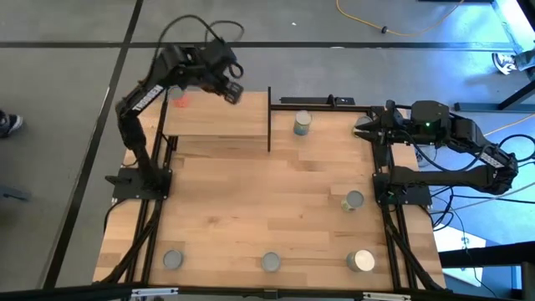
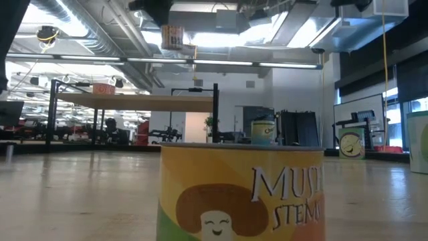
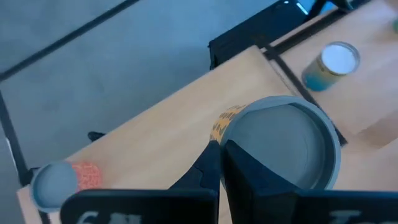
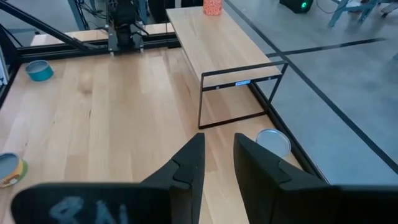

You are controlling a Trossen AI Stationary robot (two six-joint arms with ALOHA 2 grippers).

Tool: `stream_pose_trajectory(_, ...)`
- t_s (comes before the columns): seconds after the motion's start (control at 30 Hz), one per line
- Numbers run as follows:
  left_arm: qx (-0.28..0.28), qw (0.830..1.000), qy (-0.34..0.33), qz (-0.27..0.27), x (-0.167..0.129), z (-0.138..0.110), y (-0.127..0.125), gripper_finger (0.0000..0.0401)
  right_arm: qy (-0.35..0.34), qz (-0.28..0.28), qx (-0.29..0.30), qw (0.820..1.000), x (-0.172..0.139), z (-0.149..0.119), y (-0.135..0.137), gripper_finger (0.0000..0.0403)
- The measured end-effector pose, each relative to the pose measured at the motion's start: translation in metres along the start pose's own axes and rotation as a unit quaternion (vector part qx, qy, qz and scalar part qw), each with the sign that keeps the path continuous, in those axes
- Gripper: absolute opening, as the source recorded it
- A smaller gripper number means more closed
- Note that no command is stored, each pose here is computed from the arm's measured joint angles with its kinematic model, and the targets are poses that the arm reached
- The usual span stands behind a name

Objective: Pick and place cans onto a shelf
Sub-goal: Put the canned black beans on the shelf

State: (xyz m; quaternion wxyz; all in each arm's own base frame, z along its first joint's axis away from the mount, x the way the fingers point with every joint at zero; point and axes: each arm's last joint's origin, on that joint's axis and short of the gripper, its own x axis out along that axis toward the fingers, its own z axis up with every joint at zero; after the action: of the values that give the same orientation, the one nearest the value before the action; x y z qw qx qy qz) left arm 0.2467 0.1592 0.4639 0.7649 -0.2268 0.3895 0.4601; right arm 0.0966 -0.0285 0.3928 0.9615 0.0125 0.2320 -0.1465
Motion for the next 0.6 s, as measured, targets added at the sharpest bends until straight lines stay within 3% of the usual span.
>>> stream_pose_trajectory(0.2, -0.026, 1.0, 0.008, 0.011, 0.008, 0.009, 0.024, 0.0, 0.002, 0.0, -0.002, 1.0, 0.001, 0.0, 0.0, 0.0087)
stream_pose_trajectory(0.6, -0.018, 1.0, 0.016, 0.006, 0.011, 0.013, 0.036, 0.0, 0.002, 0.0, -0.015, 1.0, 0.001, 0.0, 0.0, 0.0087)
